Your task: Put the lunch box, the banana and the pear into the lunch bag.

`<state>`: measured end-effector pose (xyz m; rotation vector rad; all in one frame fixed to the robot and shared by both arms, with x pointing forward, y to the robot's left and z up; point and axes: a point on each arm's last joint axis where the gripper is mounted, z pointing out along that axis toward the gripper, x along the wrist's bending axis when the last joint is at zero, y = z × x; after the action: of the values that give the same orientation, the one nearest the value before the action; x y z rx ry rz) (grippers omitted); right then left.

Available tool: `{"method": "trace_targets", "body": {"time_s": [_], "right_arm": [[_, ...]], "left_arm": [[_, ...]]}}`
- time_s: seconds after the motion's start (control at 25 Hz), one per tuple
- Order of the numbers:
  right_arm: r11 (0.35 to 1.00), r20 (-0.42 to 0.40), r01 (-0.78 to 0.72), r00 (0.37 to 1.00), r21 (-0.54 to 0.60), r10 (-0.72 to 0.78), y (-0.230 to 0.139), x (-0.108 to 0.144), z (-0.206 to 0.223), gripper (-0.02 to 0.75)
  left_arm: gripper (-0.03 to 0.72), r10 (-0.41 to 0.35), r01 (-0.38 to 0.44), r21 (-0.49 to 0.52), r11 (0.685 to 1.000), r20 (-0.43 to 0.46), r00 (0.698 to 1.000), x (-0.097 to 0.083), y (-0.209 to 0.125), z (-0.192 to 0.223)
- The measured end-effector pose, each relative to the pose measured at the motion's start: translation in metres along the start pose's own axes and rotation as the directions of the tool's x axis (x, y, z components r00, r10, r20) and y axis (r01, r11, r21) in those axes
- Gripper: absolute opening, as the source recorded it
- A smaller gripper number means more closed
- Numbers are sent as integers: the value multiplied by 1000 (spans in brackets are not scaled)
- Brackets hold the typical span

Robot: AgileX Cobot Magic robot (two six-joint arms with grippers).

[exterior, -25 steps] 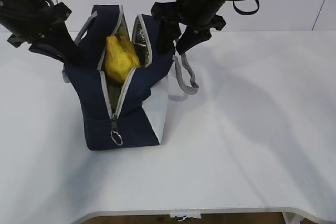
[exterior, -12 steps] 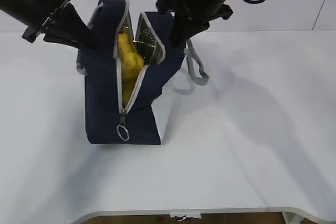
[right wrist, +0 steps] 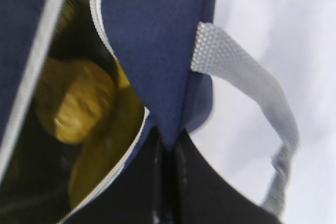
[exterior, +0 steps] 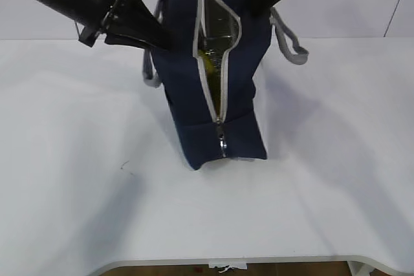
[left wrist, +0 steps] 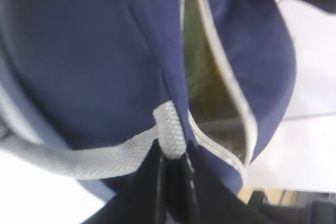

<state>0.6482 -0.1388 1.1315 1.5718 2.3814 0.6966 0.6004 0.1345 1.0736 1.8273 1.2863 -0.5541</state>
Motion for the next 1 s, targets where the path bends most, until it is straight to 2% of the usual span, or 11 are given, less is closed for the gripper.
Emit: {"method": "trace_targets", "body": {"time_s": [0.2, 0.48, 0.56, 0.64, 0.68, 0.72, 0.8, 0.84, 0.88, 0.92, 1.0], "right_arm": [[999, 49, -32, 998, -1, 32, -1, -18, -4, 2], [999, 54, -43, 998, 29, 42, -2, -23, 11, 6], [998, 52, -49, 998, 31, 47, -2, -23, 12, 34], [998, 53, -60, 997, 26, 58, -1, -23, 12, 108], [998, 51, -64, 997, 24, 63, -1, -23, 12, 177], [997, 51, -68, 996, 21, 67, -1, -23, 12, 243], [996, 43, -84, 996, 18, 83, -1, -22, 12, 350], [996, 34, -90, 995, 15, 90, 0, -21, 12, 382], [995, 25, -98, 995, 9, 98, 0, -20, 9, 405], [995, 18, -99, 995, 4, 99, 0, -19, 7, 416], [995, 5, -101, 995, -15, 101, 1, -17, -3, 426]], "left_arm": [[5, 32, -32, -37, 999, -8, 999, -10, 1, 13], [5, 47, -44, -80, 996, 32, 998, -11, 5, 44], [6, 48, -45, -79, 996, 37, 998, -12, 5, 46], [15, 51, -48, -87, 995, 38, 998, -14, 5, 48], [59, 49, -45, -92, 995, 43, 998, -14, 5, 48], [59, 49, -45, -92, 995, 43, 998, -14, 5, 48], [233, 45, -40, -90, 995, 54, 998, -15, 5, 48], [289, 44, -39, -82, 996, 60, 997, -16, 4, 48], [289, 44, -39, -82, 996, 60, 997, -16, 4, 48], [391, 45, -41, -56, 998, 76, 996, -17, 2, 48], [435, 45, -42, -39, 998, 84, 995, -16, 1, 44]]}}
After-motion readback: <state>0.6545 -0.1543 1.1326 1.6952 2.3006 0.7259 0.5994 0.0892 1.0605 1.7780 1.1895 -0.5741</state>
